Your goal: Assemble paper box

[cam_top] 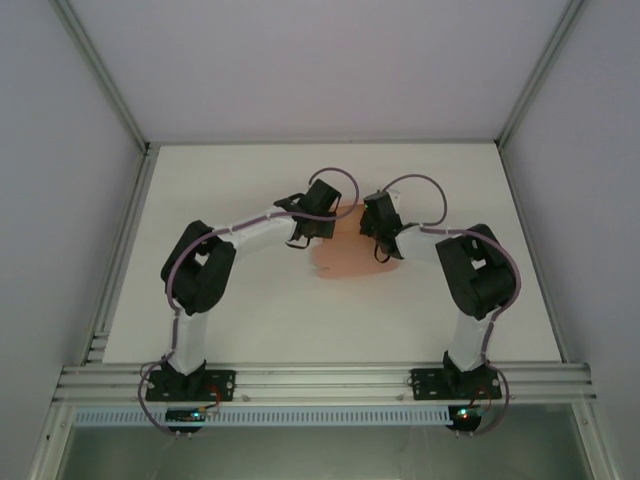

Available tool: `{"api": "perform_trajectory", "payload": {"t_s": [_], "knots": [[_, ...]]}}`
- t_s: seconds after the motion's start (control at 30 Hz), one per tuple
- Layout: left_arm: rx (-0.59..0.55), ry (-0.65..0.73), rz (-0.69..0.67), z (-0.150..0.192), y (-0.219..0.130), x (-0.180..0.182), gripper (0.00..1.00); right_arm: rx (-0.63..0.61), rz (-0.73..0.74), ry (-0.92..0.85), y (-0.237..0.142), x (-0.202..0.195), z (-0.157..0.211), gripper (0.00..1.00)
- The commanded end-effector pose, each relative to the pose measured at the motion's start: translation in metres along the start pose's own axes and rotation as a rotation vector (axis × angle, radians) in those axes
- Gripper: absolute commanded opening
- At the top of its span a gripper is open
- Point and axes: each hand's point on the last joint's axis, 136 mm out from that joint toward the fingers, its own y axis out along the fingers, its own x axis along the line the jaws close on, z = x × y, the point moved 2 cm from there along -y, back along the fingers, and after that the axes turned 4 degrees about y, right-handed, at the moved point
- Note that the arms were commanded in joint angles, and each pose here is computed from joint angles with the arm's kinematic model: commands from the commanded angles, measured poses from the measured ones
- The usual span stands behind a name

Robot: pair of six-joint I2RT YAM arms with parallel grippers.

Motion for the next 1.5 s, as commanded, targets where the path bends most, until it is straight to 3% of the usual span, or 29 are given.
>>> {"api": "perform_trajectory", "payload": {"t_s": [0.0, 0.17, 0.37, 0.5, 0.73, 0.93, 1.17, 1.37, 1.47], "knots": [[0.202, 0.048, -0.078, 0.050, 0.008, 0.018, 0.00, -0.039, 0.255, -0.002, 0.007, -0.048, 0.007, 0.12], [0.206, 0.044, -0.096, 0.050, 0.008, 0.021, 0.00, -0.011, 0.521, -0.044, -0.011, -0.078, 0.021, 0.10], [0.208, 0.032, -0.124, 0.047, 0.004, 0.031, 0.00, -0.026, 0.714, -0.189, -0.027, -0.094, 0.032, 0.09], [0.201, 0.030, -0.119, 0.044, 0.003, 0.034, 0.00, -0.038, 0.710, -0.267, -0.025, -0.090, 0.032, 0.00], [0.204, 0.020, -0.113, 0.042, 0.002, 0.036, 0.00, -0.044, 0.672, -0.419, -0.019, -0.078, 0.037, 0.00], [0.210, 0.013, -0.102, 0.044, 0.002, 0.035, 0.00, -0.051, 0.507, -0.079, -0.023, -0.093, 0.032, 0.00], [0.216, 0.006, -0.088, 0.049, 0.003, 0.027, 0.00, -0.091, 0.542, 0.240, -0.028, -0.108, 0.022, 0.00], [0.224, 0.002, -0.076, 0.054, 0.003, 0.023, 0.00, -0.071, 0.506, 0.301, -0.018, -0.109, 0.014, 0.00], [0.224, 0.002, -0.077, 0.054, 0.003, 0.022, 0.00, -0.082, 0.482, 0.213, -0.016, -0.102, 0.012, 0.13]]}}
